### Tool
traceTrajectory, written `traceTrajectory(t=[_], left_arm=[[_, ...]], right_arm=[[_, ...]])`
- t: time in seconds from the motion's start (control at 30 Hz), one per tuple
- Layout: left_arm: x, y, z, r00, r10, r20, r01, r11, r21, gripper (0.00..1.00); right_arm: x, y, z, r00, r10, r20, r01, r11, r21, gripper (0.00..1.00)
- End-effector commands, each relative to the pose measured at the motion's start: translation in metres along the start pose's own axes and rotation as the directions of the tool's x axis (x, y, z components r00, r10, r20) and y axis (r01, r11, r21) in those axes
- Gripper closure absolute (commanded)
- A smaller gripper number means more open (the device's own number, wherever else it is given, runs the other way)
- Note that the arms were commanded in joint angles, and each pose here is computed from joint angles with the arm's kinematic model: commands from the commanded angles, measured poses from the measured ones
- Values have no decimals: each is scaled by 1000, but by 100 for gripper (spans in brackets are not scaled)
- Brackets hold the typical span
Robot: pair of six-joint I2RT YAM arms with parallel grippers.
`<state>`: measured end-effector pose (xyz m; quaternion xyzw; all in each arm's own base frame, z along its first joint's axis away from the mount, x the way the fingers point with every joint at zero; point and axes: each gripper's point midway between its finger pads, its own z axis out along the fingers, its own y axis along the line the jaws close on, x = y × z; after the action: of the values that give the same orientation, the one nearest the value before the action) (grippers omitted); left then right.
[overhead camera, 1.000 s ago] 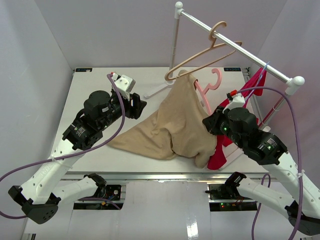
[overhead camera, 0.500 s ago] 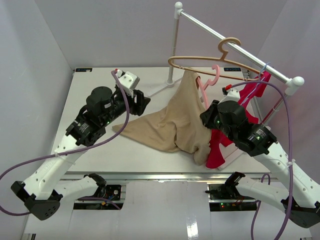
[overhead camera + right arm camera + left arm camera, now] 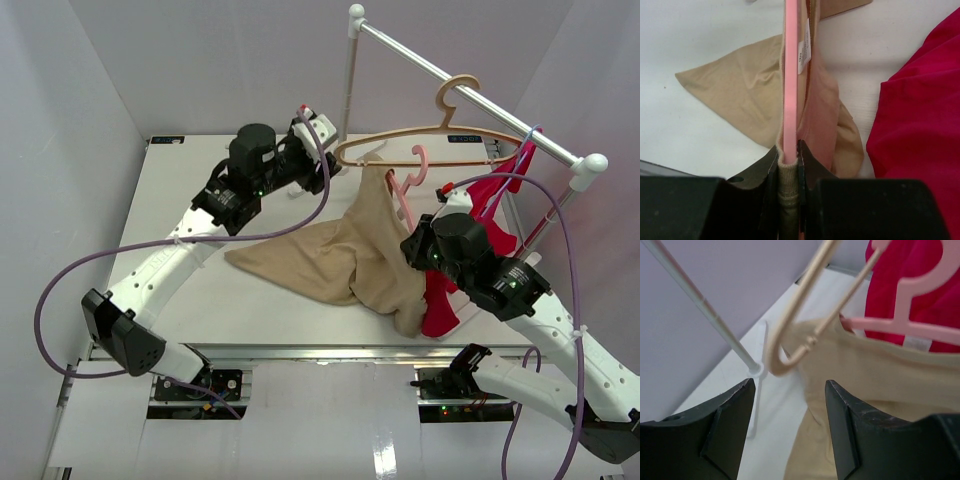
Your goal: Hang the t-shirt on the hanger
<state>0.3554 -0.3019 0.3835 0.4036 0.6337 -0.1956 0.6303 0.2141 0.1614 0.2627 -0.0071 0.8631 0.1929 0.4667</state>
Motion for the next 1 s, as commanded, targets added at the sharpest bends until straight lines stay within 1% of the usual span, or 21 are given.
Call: traceTrajectory(t=[0.0,0.07,0.13,0.17,0.3,0.4,0.6,0.7,0.83,0.97], left_arm=[[-45,16,-4,990,31,135,-46,993,104,32],[-44,3,-1,988,39,151,-68,979,193,32],[-34,-4,9,990,43,133,-77,963,259,32],[-35,-7,8,990,47,136,-85,954,286,32],[-34,-29,9,990,3,138,-65,893,446,34],[-36,-42,4,988,-29,149,-52,856,514,34],[-35,-46,10,988,-84,129,0,839,545,34],[-24,-46,17,990,-97,102,25,834,551,34],[-18,-34,20,993,-79,85,28,875,482,34],[-30,-24,11,993,-69,99,20,905,425,34]], right_arm=[[-11,21,-5,997,-39,60,47,990,-131,92],[-11,26,-9,996,-56,64,66,984,-168,92],[-12,30,-14,995,-67,72,80,976,-201,92],[-12,31,-16,995,-69,77,84,974,-211,92],[-18,28,-26,990,-72,120,97,971,-219,92],[-17,26,-27,990,-83,117,106,971,-214,92],[-14,21,-25,989,-85,119,107,974,-198,92],[-14,19,-24,989,-85,121,107,977,-185,92],[-11,17,-20,990,-92,107,110,979,-173,92],[-9,16,-17,990,-94,104,110,980,-163,92]])
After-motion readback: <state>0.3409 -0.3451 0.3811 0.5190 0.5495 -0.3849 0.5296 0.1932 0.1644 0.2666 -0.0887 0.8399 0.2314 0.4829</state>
